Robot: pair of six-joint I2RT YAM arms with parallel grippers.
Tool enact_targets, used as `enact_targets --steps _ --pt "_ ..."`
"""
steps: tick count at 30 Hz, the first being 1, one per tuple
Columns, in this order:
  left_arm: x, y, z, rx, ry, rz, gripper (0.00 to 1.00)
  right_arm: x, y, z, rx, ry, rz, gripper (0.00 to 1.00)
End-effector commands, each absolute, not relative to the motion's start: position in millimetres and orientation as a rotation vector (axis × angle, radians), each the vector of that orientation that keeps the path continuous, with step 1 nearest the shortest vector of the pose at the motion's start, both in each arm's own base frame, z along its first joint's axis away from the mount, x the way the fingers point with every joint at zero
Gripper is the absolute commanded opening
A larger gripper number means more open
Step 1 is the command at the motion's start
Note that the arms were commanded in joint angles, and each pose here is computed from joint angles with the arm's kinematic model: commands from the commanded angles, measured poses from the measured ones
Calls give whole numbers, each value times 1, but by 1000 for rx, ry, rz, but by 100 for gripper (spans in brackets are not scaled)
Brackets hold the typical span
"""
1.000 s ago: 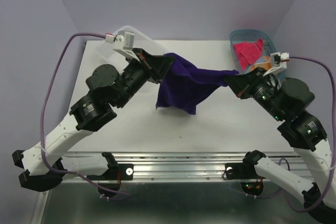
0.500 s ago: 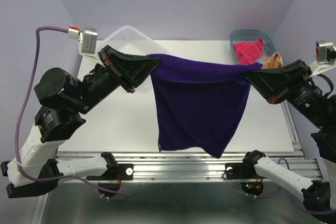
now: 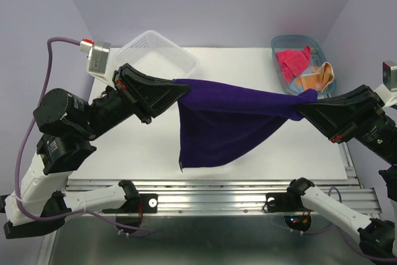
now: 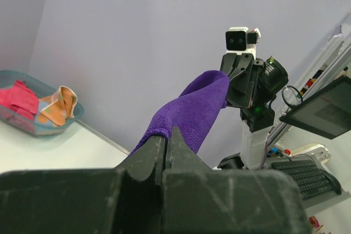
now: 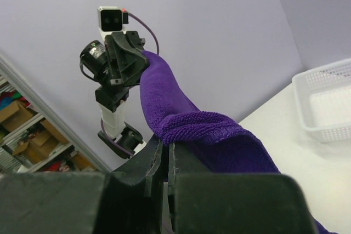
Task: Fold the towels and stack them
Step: Flatten out the crumpled towel
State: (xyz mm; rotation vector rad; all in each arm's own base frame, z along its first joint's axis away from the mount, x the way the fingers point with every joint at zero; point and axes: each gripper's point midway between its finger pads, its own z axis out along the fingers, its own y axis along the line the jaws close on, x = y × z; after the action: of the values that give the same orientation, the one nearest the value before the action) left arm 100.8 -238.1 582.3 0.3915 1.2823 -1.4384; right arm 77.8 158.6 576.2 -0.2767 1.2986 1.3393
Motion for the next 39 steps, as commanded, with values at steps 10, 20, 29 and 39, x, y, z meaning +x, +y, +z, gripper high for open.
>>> enact_targets --steps 10,20,29,39 --pt "125 -247 571 322 1279 -1373 0 119 151 571 -166 1292 1173 1" --pt "272 -270 500 103 1500 -994 0 264 104 495 344 1393 604 1" --pt "407 -272 426 97 1637 -967 0 360 115 436 388 1467 290 1" --pt "521 -292 346 131 1759 -951 0 496 76 366 347 1579 348 1"
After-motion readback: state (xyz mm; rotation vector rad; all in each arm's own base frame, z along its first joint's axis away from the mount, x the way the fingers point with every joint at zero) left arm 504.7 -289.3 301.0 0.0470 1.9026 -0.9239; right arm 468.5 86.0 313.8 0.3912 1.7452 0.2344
